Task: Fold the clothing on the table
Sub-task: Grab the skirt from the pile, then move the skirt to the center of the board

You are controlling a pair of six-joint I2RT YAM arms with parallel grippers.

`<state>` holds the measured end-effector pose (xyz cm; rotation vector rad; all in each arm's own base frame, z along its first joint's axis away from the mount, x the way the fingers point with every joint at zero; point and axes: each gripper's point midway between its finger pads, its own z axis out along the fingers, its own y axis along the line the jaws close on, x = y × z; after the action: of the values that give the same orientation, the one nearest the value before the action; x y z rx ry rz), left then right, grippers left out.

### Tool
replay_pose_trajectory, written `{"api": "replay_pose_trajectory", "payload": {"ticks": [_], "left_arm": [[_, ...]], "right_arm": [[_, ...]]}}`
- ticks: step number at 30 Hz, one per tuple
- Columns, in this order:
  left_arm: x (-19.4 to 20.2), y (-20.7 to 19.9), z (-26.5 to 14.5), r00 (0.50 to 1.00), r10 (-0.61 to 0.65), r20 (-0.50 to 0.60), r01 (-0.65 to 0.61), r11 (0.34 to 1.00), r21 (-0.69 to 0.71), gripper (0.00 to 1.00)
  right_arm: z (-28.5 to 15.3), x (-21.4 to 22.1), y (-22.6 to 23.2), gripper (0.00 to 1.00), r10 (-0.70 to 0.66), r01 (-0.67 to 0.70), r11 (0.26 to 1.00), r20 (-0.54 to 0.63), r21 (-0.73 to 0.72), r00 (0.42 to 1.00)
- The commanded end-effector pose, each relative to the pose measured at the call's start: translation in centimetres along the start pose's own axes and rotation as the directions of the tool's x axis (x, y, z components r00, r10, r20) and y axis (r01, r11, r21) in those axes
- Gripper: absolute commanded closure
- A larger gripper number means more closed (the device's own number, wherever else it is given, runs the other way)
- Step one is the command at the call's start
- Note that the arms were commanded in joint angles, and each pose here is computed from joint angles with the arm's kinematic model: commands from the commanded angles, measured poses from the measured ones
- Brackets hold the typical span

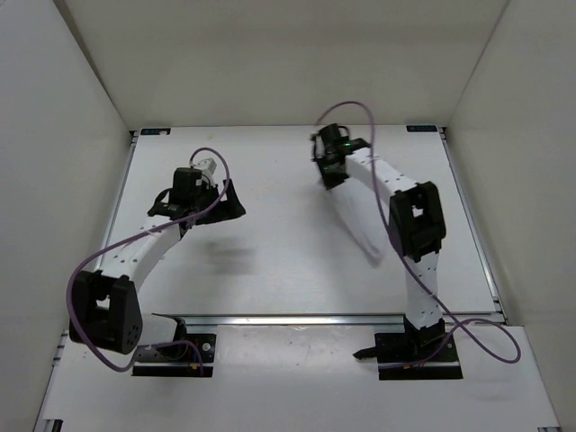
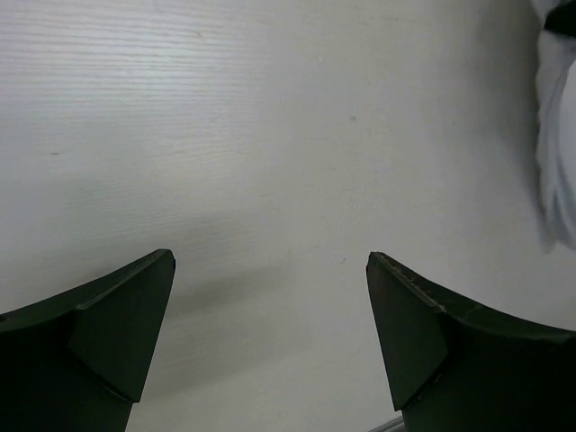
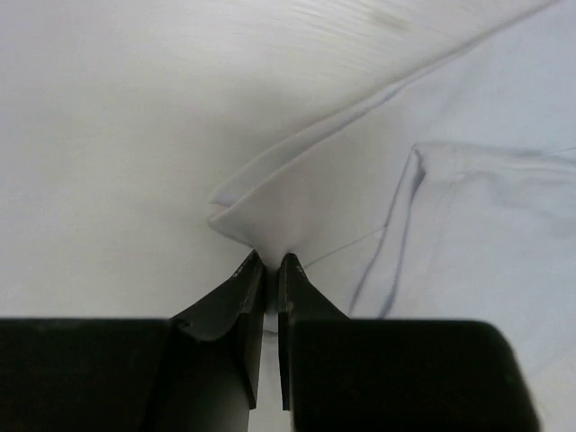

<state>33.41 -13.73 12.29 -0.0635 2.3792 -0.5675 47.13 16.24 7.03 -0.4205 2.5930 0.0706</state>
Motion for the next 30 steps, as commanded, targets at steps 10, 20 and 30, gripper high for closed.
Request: {"api": "replay_pose_trajectory", "payload": {"ticks": [10,20,30], "left_arm": [[-10.2,-0.7,-8.7,0.941,0.032,0.336,-0.007,0.997,-0.075,0.01],[-10.5,-0.2,-3.7,0.957,0.013,0.289,0.007,0.997,-0.071,0.02],[-7.7,-3.6,1.0,0.988,0.019,0.152,-0.024,0.999,0.036,0.01]], "right_arm": [[-26.4,-13.1,10.3,1.0,0.167,0.185,0.829,0.55,-0.527,0.819],[-7.7,-9.0,1.1,1.0,0.216,-0.088,0.895,0.251,-0.438,0.944],[2.2,-7.9,-5.6,1.0,0.326,-0.263,0.898,0.135,-0.352,0.936]]}}
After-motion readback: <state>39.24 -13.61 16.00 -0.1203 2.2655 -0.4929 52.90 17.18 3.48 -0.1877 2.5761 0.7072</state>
